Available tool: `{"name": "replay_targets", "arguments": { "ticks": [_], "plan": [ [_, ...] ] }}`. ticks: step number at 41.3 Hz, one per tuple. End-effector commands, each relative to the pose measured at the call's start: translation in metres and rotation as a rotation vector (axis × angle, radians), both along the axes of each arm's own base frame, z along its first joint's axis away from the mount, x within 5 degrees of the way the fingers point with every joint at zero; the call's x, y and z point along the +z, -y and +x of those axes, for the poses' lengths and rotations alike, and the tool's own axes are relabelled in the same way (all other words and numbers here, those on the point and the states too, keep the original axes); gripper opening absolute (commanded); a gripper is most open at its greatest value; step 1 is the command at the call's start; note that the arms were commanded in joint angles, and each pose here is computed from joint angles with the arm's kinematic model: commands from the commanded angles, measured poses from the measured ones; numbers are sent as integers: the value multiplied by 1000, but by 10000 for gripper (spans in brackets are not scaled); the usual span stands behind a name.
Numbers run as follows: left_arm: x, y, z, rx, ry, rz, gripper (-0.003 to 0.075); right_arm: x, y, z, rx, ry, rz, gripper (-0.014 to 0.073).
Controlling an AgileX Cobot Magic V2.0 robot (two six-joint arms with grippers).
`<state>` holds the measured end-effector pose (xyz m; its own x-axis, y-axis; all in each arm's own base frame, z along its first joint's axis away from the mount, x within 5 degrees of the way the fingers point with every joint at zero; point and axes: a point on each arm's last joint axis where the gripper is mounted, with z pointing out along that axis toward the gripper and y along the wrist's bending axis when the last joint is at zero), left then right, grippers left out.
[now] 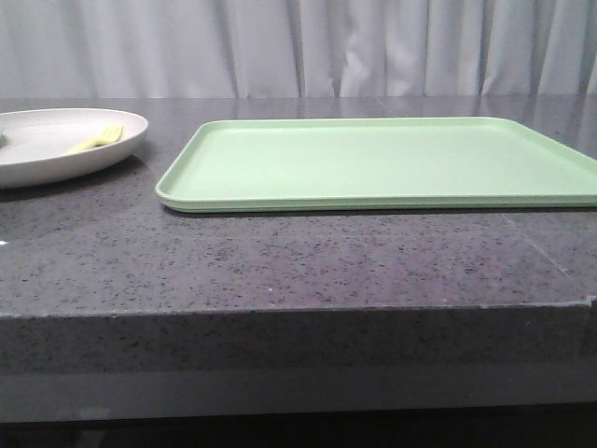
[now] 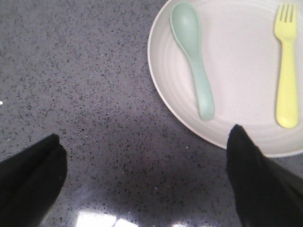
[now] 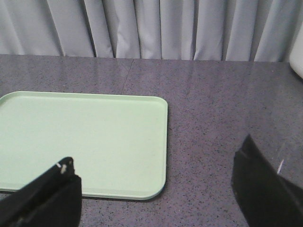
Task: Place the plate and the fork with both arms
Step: 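Lower the left gripper to the plate rim and grasp it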
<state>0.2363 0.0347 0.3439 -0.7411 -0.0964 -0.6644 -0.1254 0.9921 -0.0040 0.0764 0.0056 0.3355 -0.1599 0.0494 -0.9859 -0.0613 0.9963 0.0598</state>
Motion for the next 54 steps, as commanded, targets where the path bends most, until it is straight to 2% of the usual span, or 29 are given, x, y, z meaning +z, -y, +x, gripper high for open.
{"name": "replay_targets", "arguments": {
  "ticks": [1,14,26,37,42,54],
  "plan": [
    [13,-10,22,-4,53,-92,586,17,1,1,-7,96,-7,651],
    [-13,-40,74,-8,-7,-303,484,17,1,1,-7,96,-7,651],
    [-44,-42,105,-36,-27,-427,405,17,1,1,-7,96,-7,651],
    [-68,-49,121,12,-35,-440,346,17,1,1,-7,96,-7,651],
    [-69,-51,123,23,-19,-429,298,17,1,1,-7,96,-7,651],
    [-69,-52,124,27,-13,-426,64,17,1,1,-7,96,-7,651]
  ]
}}
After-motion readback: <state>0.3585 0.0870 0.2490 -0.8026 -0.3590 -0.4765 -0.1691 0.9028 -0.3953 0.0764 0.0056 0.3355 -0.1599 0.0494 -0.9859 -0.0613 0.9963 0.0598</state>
